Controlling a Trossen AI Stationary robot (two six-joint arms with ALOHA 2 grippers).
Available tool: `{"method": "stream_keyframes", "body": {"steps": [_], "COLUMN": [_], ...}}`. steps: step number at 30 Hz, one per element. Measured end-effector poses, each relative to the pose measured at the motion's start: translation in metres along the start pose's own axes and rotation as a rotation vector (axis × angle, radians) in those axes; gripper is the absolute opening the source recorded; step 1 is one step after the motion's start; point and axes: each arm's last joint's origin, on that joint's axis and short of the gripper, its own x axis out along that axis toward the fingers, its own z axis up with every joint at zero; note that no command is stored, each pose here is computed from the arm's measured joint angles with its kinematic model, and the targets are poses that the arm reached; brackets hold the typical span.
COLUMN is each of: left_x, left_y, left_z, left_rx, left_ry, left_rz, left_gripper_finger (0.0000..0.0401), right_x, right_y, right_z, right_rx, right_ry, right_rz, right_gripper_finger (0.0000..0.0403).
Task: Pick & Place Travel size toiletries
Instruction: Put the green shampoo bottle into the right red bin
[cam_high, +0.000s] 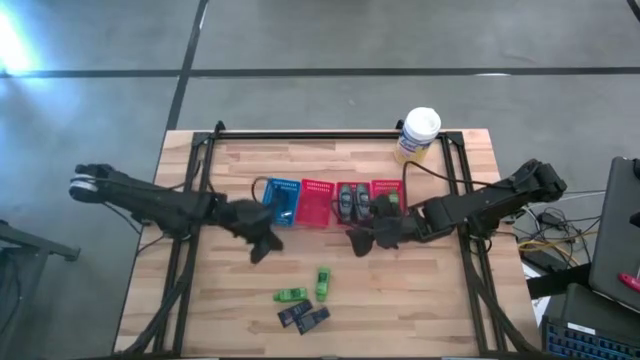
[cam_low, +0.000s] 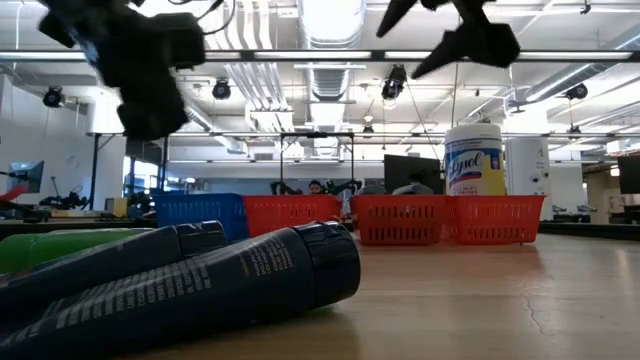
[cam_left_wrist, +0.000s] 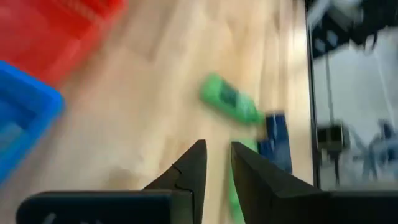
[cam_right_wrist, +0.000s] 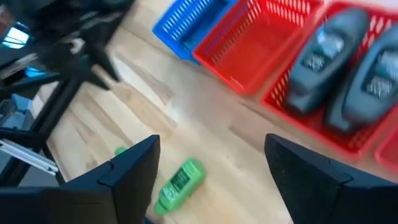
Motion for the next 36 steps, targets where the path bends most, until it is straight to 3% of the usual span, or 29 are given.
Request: {"method": "stream_keyframes", "body": {"steps": [4,11,15,20,25,31,36], "left_x": [0.005,0.021,0.034,0.059,0.087,0.099,0.108], "left_y": [-0.017,-0.037,-0.046,-0.07,-0.087,-0.09,-0.093], "left_z": [-0.021,-0.044,-0.057,-0.071,-0.07,-0.068,-0.067], "left_rx": [0.028,0.02,0.122,0.29,0.386,0.358,0.255], "left_ry": [0.106,0.197,0.245,0.324,0.376,0.41,0.329], "left_rz": [-0.026,-0.061,-0.082,-0.082,0.053,0.196,0.152], "left_gripper_finger": [0.0096,0.0195,0.0233,0.0243,0.0243,0.0243,0.0243], "right_x": [0.008,0.011,0.013,0.023,0.036,0.041,0.038], "right_y": [-0.01,-0.015,-0.015,-0.007,0.005,0.019,0.02], "right_z": [-0.011,-0.036,-0.048,-0.064,-0.077,-0.089,-0.095], "right_rx": [0.054,0.075,0.124,0.13,0.111,0.086,0.066], "right_ry": [0.068,0.134,0.202,0.261,0.285,0.312,0.322], "right_rz": [-0.018,0.007,-0.002,-0.033,-0.054,-0.048,-0.055], "right_gripper_finger": [0.0302,0.0327,0.0338,0.0348,0.0354,0.0347,0.0338]}}
